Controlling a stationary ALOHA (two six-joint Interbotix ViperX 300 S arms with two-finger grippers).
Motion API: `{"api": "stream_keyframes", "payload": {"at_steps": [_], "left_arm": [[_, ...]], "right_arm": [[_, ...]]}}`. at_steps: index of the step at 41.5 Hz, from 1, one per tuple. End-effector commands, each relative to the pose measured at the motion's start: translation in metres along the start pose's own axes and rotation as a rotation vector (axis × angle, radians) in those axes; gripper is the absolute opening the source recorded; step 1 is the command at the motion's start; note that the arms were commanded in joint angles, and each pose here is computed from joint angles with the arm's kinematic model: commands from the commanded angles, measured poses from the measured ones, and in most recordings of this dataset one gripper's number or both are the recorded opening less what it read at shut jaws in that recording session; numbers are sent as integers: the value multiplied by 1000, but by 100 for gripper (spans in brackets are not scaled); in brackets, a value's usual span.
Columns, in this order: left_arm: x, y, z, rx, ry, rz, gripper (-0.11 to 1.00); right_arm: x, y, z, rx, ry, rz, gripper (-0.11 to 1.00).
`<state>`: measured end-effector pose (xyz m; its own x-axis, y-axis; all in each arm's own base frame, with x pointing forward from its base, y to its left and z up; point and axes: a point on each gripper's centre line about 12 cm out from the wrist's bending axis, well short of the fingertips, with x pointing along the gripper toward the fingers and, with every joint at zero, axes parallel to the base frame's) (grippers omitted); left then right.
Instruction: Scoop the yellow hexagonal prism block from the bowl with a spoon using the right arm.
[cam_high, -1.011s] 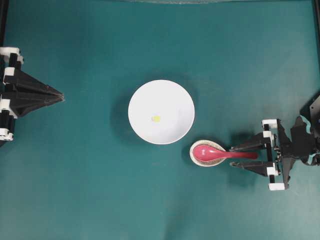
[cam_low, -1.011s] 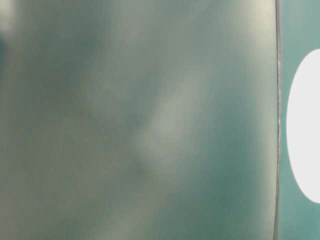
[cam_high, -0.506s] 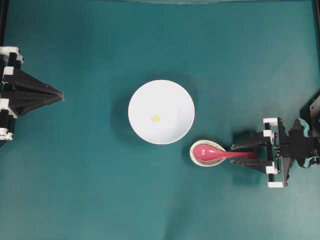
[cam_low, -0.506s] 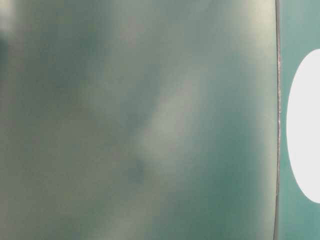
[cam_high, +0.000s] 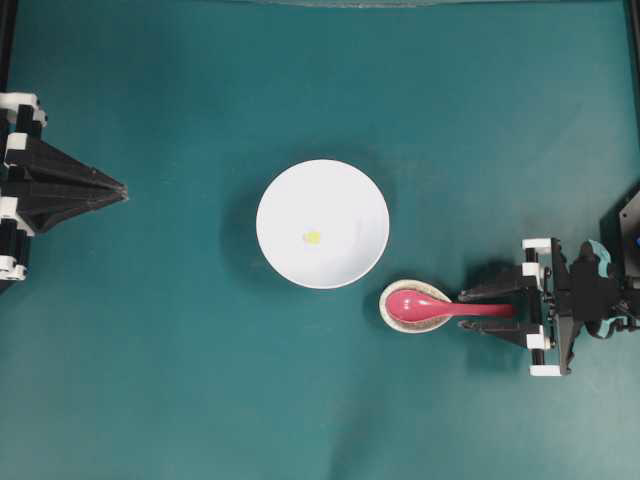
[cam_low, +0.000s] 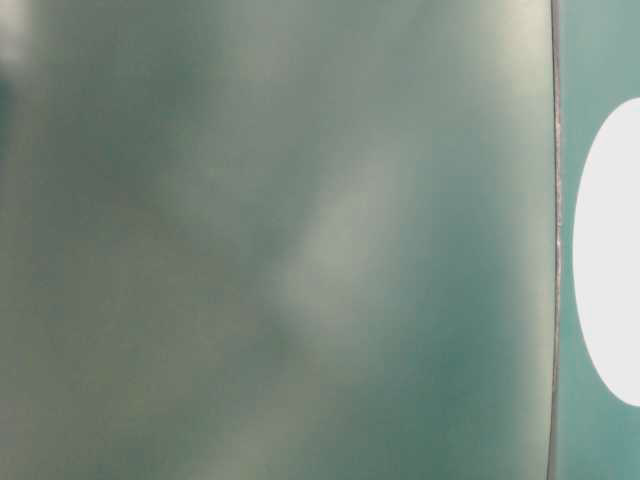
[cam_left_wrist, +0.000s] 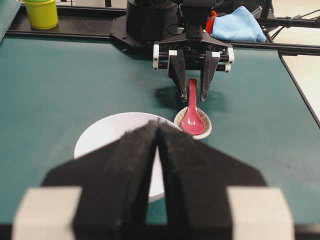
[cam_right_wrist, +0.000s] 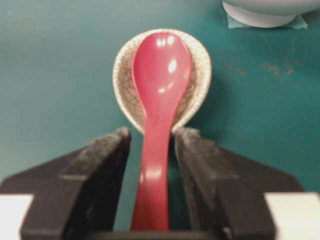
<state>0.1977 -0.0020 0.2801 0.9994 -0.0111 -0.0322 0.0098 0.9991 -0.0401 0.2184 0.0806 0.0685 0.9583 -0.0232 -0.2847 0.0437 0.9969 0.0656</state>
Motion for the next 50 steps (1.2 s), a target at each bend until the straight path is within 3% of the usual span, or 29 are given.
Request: {"api": "stream_keyframes", "payload": {"at_steps": [1,16,24,31,38,50], "left_arm": [[3,0,9,2,-23,0,8],[3,0,10,2,-25,0,8],[2,0,10,2,-28,0,8],[3,0,11,2,-28,0,8],[3,0,11,2,-29,0,8],[3,0,11,2,-29,0,8]], "right_arm": [[1,2,4,10,-17,1,47],[2,0,5,15,-21,-10,26],[3,-3,9,27,-36,-21,24],[0,-10,25,50,-82,-39,24],[-4,-14,45,29,-121,-48,24],[-1,-26,88,29,-96,-74,24]]}}
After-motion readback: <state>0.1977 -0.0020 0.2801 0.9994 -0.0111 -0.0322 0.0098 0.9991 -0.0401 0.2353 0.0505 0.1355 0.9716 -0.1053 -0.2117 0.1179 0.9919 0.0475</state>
